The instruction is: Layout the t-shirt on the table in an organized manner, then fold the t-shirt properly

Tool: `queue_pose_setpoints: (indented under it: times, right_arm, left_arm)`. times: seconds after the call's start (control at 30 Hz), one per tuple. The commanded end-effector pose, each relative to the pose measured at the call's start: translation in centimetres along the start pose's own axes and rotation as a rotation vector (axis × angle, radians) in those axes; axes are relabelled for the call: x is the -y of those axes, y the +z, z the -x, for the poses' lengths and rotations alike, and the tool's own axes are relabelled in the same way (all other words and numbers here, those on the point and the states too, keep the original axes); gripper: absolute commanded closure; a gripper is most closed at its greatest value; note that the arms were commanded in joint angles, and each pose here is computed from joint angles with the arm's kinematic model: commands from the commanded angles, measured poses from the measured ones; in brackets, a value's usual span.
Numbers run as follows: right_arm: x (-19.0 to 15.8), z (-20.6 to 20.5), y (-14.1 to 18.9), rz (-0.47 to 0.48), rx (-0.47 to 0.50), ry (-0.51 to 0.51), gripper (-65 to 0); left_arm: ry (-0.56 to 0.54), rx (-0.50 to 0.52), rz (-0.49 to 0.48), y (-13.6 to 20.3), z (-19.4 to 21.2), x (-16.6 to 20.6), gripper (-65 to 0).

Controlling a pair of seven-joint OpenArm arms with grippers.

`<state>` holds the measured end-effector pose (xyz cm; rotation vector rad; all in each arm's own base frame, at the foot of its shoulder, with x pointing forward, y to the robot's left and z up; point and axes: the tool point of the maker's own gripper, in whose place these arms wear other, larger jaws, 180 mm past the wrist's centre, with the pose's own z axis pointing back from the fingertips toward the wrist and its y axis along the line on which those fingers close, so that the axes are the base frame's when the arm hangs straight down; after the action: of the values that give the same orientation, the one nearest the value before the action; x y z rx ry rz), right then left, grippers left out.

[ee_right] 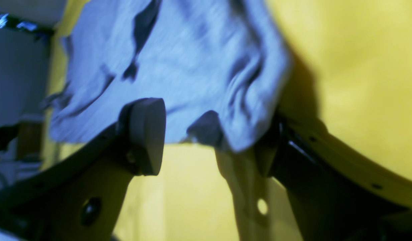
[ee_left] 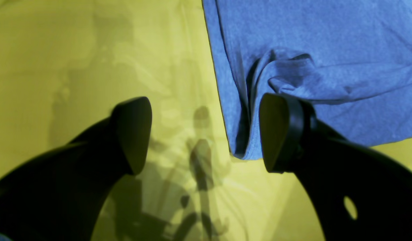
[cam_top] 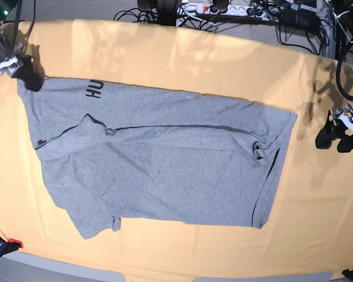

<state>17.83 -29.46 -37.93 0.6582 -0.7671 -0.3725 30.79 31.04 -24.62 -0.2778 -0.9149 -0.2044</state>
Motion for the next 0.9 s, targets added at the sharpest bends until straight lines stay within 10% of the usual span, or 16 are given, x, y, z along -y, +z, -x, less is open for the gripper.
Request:
queue_pose_setpoints:
  times: [0.0, 0.23, 0.5, 0.87]
  right_arm:
    - [0.0, -0.3, 0.4, 0.005, -0.013, 0.017, -40.4]
    - [0.0, -1.2, 0.2, 0.007, -0.004, 0.035, -13.2]
    - [-0.1, -2.9, 0.3, 0.008, 0.014, 0.069, -39.8]
    - [1.6, -3.5, 0.5, 0.104, 0.037, 0.092, -40.0]
  left_arm:
    - [-0.029, 0.048, 0.000, 0.7, -1.8, -0.1, -49.4]
    - [-0.026, 0.055, 0.010, 0.7, -1.9, 0.1, -49.4]
    - [-0.018, 0.039, -0.017, 0.7, -1.6, -0.4, -49.4]
    - [-0.018, 0.040, -0.015, 0.7, -1.7, -0.4, -49.4]
